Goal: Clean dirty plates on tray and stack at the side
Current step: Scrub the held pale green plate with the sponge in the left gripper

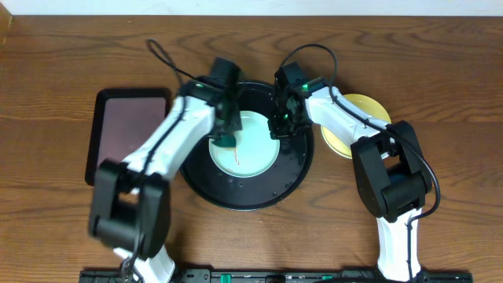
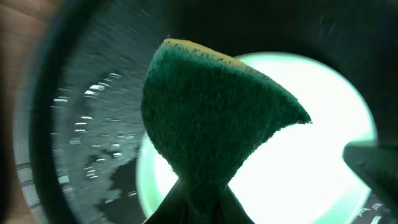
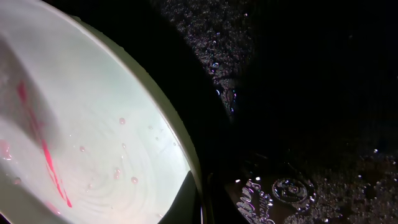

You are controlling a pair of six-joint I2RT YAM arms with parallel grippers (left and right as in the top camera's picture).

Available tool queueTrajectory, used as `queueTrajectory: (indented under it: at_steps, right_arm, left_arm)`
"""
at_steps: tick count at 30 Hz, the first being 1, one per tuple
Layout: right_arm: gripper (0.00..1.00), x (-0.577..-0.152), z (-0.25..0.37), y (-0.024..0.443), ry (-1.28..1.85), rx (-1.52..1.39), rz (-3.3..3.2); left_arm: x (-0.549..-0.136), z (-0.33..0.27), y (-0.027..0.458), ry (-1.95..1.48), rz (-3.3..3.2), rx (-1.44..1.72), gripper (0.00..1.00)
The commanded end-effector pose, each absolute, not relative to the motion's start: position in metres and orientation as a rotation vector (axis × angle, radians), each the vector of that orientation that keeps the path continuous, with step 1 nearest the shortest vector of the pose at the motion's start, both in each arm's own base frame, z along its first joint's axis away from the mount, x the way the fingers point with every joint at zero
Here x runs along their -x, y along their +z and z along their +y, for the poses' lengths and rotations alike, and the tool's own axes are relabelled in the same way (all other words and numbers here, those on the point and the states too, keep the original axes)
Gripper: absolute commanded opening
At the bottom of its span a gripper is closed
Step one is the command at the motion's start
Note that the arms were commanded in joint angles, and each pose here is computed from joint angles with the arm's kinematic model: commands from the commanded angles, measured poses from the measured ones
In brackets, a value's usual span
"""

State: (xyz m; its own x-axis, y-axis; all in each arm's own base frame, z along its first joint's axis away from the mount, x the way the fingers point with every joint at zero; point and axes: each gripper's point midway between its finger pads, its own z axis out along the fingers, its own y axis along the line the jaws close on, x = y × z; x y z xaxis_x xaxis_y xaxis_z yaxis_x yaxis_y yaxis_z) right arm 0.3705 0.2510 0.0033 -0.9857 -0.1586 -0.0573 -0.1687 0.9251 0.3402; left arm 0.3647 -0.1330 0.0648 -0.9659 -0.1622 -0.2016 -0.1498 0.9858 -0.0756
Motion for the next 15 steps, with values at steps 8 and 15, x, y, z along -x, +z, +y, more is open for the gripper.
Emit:
queueTrajectory:
  at_steps: [8, 15]
  right_arm:
    - [0.01, -0.364, 0.241, -0.013, 0.464, 0.214, 3.096]
    - [0.01, -0.364, 0.241, -0.013, 0.463, 0.214, 3.096]
  left_arm:
    - [-0.345, -0.135, 0.0, 0.03, 3.061, 0.464, 0.08]
    - [-0.327, -0.207, 0.001, -0.514, 3.15, -0.137, 0.07]
